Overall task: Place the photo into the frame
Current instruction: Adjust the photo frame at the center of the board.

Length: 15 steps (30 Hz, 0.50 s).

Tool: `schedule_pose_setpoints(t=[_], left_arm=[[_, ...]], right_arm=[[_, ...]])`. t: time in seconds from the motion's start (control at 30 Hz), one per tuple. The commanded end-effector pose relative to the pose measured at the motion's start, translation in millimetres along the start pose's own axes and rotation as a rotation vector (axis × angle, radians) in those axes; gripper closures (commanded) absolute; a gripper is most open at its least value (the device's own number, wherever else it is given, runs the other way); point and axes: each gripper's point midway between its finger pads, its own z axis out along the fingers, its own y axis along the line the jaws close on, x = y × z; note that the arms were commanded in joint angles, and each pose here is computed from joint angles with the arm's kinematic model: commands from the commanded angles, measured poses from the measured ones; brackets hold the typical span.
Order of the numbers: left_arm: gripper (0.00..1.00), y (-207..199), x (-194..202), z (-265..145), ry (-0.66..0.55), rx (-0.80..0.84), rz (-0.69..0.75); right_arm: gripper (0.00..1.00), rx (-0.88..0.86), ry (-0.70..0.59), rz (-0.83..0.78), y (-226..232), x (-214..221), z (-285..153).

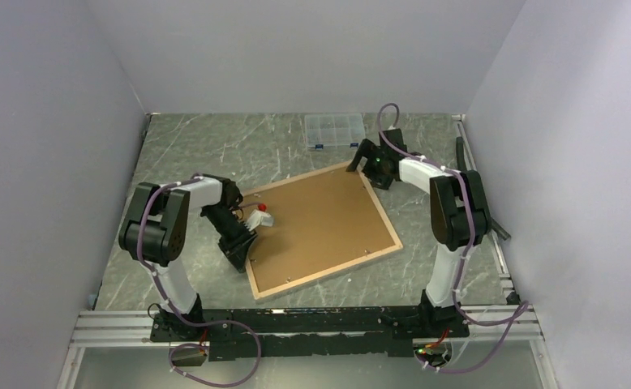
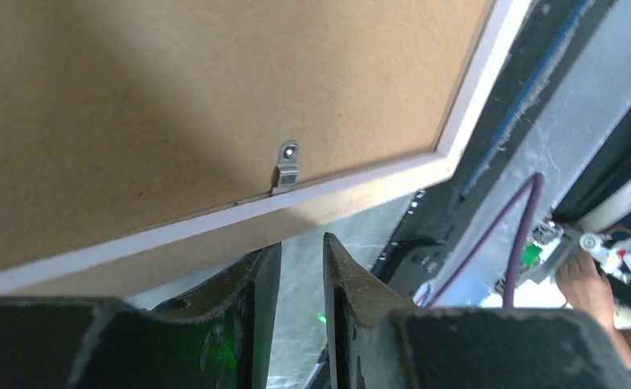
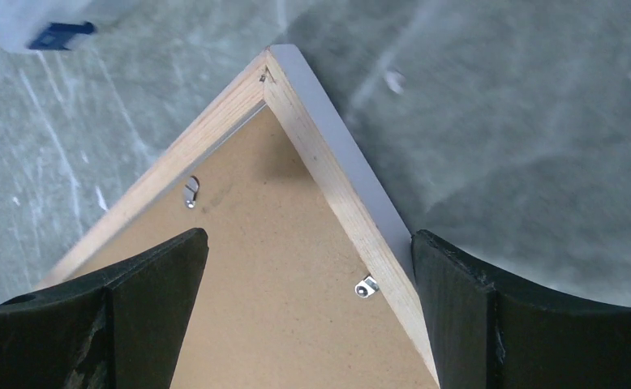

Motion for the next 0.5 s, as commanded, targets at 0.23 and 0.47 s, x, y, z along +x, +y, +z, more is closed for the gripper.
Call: schedule_pose_setpoints(t=[0.23, 0.47], left_arm=[[0.59, -43.0, -25.8, -61.9, -0.118, 0.111, 0.213], [0.61, 58.0, -70.0, -145.8, -0.359, -0.134, 0.012]], right_arm=[[0.0, 0.006, -0.039, 0.003, 10.3, -27.2, -43.3], [0.0, -0.043, -0.035, 0.001, 4.2, 13.8, -89.9]])
